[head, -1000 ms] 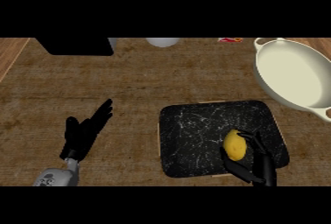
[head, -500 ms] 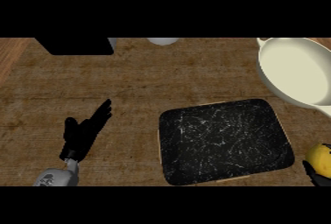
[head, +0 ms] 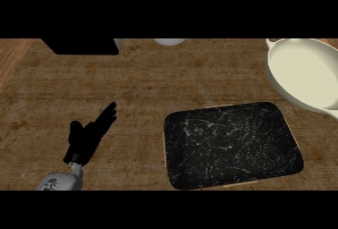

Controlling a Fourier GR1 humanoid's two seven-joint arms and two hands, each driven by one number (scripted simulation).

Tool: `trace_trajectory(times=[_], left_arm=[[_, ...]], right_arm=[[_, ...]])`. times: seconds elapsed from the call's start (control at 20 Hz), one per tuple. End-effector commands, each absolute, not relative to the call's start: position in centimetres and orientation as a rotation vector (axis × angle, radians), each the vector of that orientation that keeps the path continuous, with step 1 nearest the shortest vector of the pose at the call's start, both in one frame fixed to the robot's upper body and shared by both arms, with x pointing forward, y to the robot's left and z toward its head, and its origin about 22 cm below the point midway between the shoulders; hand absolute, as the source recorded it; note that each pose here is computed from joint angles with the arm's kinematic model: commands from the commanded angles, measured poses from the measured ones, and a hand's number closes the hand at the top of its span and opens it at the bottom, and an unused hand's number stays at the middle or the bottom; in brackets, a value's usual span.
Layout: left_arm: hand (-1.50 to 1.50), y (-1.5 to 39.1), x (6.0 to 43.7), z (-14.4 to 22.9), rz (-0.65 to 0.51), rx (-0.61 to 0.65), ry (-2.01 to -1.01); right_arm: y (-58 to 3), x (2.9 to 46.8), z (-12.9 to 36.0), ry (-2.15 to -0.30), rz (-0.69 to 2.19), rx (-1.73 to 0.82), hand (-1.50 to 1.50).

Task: Pick the lemon from the tray and place it in the pot

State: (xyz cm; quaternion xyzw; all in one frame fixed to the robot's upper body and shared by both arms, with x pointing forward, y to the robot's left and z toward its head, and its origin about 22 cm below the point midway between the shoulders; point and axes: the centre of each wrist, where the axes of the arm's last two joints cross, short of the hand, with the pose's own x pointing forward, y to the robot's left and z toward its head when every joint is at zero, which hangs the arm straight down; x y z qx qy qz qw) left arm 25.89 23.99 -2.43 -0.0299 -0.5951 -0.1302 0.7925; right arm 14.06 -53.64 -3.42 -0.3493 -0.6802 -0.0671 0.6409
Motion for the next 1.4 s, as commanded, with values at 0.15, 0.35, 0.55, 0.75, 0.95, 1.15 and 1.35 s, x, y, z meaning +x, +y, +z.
trace_trajectory(times=[0.15, 0.35, 0.55, 0.75, 0.95, 1.15, 1.35], left_arm=[[0.0, 26.0, 26.2, -1.8, -0.278, -0.059, -1.281], [0.0, 24.5, 25.8, -4.1, -0.277, -0.048, -1.291], [0.0, 25.0, 25.5, -2.0, -0.287, -0.057, -1.285], [0.0, 25.4, 25.8, -2.5, -0.293, -0.05, -1.281], [0.0, 24.6, 25.1, -2.8, -0.296, -0.076, -1.277], [0.0, 23.4, 27.1, -2.0, -0.322, -0.095, -1.282], [0.0, 21.8, 26.6, -2.1, -0.295, -0.095, -1.281]], right_arm=[[-55.4, 16.4, 0.4, -1.56, -0.015, -0.98, 1.5], [-54.4, 19.3, 2.6, -1.552, 0.048, -1.072, 1.5], [-54.2, 22.4, 7.6, -1.481, 0.096, -1.105, 1.5], [-54.3, 24.8, 11.9, -1.446, 0.147, -1.134, 1.5], [-52.6, 29.0, 13.4, -1.366, 0.227, -1.151, 1.5], [-50.9, 32.0, 16.0, -1.315, 0.306, -1.133, 1.5], [-49.1, 34.9, 16.1, -1.234, 0.372, -1.153, 1.5]])
